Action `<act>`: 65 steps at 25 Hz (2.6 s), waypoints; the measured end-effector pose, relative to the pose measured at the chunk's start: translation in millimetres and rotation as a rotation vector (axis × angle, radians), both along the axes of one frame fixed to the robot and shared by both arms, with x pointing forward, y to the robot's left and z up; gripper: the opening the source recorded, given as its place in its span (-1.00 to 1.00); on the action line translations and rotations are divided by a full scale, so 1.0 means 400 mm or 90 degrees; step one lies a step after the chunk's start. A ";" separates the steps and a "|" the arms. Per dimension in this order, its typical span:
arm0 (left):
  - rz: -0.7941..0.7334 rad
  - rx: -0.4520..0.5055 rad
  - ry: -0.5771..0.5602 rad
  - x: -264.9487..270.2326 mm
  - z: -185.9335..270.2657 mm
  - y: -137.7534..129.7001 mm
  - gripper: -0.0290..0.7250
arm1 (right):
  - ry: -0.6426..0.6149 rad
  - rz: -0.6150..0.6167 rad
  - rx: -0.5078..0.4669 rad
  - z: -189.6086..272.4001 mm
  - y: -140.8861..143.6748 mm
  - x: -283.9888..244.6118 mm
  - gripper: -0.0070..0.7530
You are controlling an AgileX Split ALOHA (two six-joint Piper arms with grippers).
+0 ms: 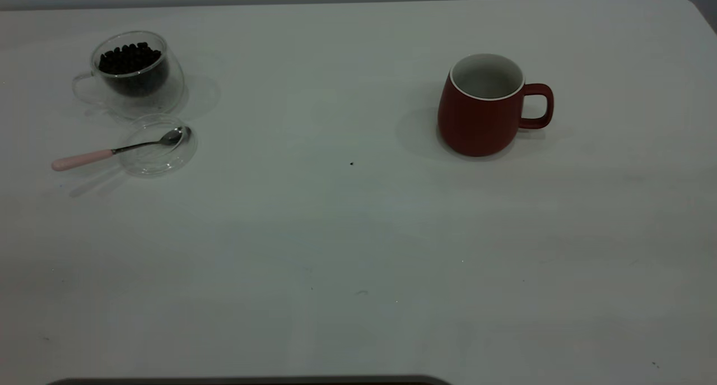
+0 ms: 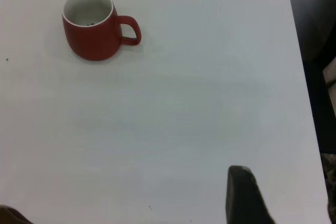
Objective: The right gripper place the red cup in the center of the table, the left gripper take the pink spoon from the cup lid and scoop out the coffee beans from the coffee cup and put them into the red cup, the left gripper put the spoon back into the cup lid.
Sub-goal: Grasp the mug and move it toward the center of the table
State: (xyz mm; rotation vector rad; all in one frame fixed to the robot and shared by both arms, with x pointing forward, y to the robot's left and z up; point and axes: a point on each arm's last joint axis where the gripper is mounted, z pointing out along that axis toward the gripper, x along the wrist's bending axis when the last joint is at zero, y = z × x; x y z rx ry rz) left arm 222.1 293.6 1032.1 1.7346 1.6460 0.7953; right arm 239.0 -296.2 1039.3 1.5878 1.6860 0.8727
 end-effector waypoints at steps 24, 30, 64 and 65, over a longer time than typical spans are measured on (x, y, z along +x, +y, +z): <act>0.000 0.000 0.000 0.000 0.000 0.000 0.12 | 0.001 0.001 0.002 0.000 0.001 0.000 0.11; 0.000 0.000 0.000 0.000 0.000 0.000 0.12 | 0.001 0.016 0.026 0.001 0.010 0.000 0.11; 0.000 0.000 0.000 0.000 0.000 0.000 0.12 | 0.241 0.560 -0.271 -0.308 0.103 0.873 0.57; 0.000 0.000 0.000 0.000 0.000 0.000 0.12 | 0.235 0.582 -0.288 -0.326 0.104 0.892 0.57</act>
